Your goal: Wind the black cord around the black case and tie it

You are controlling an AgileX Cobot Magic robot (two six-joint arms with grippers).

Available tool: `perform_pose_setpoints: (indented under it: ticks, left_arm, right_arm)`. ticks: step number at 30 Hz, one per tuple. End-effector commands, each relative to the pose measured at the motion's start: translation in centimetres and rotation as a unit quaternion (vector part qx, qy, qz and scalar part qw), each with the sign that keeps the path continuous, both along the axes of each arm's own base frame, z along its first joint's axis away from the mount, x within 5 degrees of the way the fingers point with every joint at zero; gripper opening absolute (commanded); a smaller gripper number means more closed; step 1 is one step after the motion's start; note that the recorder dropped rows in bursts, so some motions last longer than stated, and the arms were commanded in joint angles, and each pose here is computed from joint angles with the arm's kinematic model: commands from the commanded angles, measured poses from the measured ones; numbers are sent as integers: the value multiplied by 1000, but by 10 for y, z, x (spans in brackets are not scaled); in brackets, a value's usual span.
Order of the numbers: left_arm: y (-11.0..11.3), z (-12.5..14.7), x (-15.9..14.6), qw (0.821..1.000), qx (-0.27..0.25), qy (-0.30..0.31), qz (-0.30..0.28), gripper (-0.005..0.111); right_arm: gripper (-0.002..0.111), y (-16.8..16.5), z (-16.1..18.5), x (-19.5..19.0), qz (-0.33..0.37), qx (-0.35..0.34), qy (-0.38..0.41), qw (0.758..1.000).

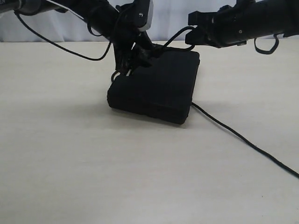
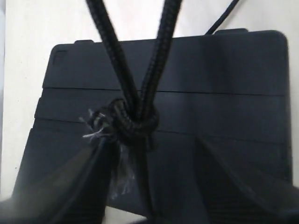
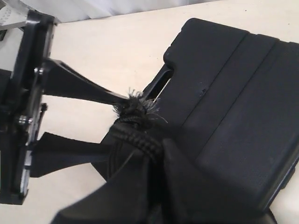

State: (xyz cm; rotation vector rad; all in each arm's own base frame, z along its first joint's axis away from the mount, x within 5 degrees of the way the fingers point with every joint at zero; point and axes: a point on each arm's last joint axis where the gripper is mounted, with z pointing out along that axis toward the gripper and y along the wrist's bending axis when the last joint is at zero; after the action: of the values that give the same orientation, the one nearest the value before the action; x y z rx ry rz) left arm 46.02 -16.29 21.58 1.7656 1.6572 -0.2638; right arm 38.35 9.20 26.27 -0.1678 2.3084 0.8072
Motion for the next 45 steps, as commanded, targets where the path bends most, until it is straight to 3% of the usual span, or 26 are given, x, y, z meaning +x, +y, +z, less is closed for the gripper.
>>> perform_pose_setpoints:
  ticks: [1, 6, 10, 12, 13, 16, 19, 23, 28, 31, 36, 40, 45]
  left_arm:
    - [-7, -6, 8, 998, -54, -14, 21, 52]
    - [-13, -11, 9, 997, -80, -11, 16, 48]
    - [-19, -15, 7, 997, -79, -5, 9, 18]
    - [-19, -15, 7, 997, -79, -5, 9, 2]
    - [-19, -15, 7, 997, -76, -6, 8, 0]
    - [-19, -15, 6, 997, -75, 0, 5, 0]
    - [-20, -15, 3, 997, -80, 12, -6, 0]
    - [-20, -15, 3, 996, -83, 12, -5, 0]
    - [-17, -15, 4, 997, -81, 11, -2, 0]
    - [-17, -15, 4, 997, -81, 11, -2, 0]
    - [-16, -16, 2, 997, -78, 20, -14, 0]
    - [-12, -21, 1, 999, -38, 11, -29, 0]
    - [-8, -25, 1, 999, 3, 3, -44, 0]
  right_arm:
    - [4, -3, 2, -1, 1, -5, -6, 1000]
    - [4, -3, 2, -1, -3, -5, -7, 1000]
    - [11, -3, 2, -1, -12, 4, 2, 1000]
    - [21, -4, 1, -1, -18, 4, 11, 1000]
    - [27, -5, 1, -1, -21, 0, 15, 1000]
    - [50, -13, 2, -4, -32, -51, 19, 998]
    - [58, -29, 8, -12, -44, -140, 22, 989]
    - [58, -48, 20, -32, -34, -263, 42, 963]
    - [58, -68, 20, -61, 43, -399, 144, 904]
    - [55, -70, 3, -71, 108, -423, 170, 884]
    - [43, -66, -37, -84, 217, -460, 132, 851]
    - [43, -73, -64, -91, 188, -482, 124, 847]
    - [43, -82, -86, -91, 163, -506, 191, 825]
